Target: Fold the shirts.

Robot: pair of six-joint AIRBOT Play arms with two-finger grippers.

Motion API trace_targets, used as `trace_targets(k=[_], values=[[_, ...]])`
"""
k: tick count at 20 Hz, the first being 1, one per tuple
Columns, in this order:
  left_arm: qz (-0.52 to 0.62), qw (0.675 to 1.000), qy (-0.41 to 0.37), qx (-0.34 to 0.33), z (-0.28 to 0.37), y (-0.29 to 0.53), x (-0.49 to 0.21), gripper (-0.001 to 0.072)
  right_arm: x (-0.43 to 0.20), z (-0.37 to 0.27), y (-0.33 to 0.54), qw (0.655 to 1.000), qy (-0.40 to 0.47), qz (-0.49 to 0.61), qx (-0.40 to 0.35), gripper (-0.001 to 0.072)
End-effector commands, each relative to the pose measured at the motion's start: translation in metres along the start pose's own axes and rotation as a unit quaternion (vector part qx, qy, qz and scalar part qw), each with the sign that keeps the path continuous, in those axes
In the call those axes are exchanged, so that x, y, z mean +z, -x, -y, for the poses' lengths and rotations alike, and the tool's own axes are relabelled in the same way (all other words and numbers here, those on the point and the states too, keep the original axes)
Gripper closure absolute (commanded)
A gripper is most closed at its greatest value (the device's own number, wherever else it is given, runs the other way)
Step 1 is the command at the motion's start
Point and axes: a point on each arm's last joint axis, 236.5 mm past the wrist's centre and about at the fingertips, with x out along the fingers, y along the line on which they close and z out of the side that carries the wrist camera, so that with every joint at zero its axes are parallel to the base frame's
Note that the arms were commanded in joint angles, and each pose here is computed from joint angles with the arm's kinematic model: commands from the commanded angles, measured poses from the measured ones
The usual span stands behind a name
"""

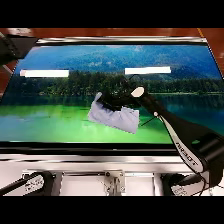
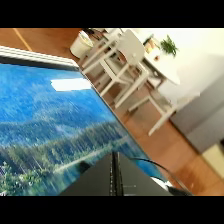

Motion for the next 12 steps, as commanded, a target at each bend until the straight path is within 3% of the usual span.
trace_targets(k=[1, 3, 5, 6, 7, 10, 11, 12], values=[[-0.031, 0.999, -0.031, -0.024, 0.037, 0.026, -0.009, 0.0667, -0.016, 0.011, -0.017, 0.999, -0.022, -0.043, 0.019, 0.0171], [-0.037, 0.999, -0.024, -0.029, 0.036, 0.024, -0.015, 0.0667, -0.016, 0.016, 0.009, 0.997, -0.013, -0.073, 0.016, 0.0267], [-0.04, 0.999, -0.01, -0.027, 0.028, 0.024, -0.022, 0.0667, -0.015, 0.029, 0.045, 0.995, 0.003, -0.097, -0.014, 0.0286], [-0.041, 0.999, -0.001, -0.026, 0.024, 0.023, -0.026, 0.0667, -0.016, 0.042, 0.068, 0.993, 0.018, -0.111, -0.042, 0.0247], [-0.044, 0.999, 0.009, -0.026, 0.02, 0.023, -0.031, 0.0667, -0.018, 0.059, 0.091, 0.988, 0.029, -0.125, -0.08, 0.0145], [-0.047, 0.998, 0.031, -0.023, 0.01, 0.023, -0.042, 0.0667, -0.013, 0.142, 0.181, 0.953, 0.028, -0.137, -0.27, 0.0101], [-0.048, 0.998, 0.038, -0.023, 0.008, 0.023, -0.044, 0.0667, -0.006, 0.168, 0.208, 0.937, 0.003, -0.122, -0.327, 0.0024], [-0.049, 0.998, 0.041, -0.023, 0.007, 0.023, -0.046, 0.0667, -0.003, 0.181, 0.219, 0.932, -0.024, -0.109, -0.345, 0.0024]])
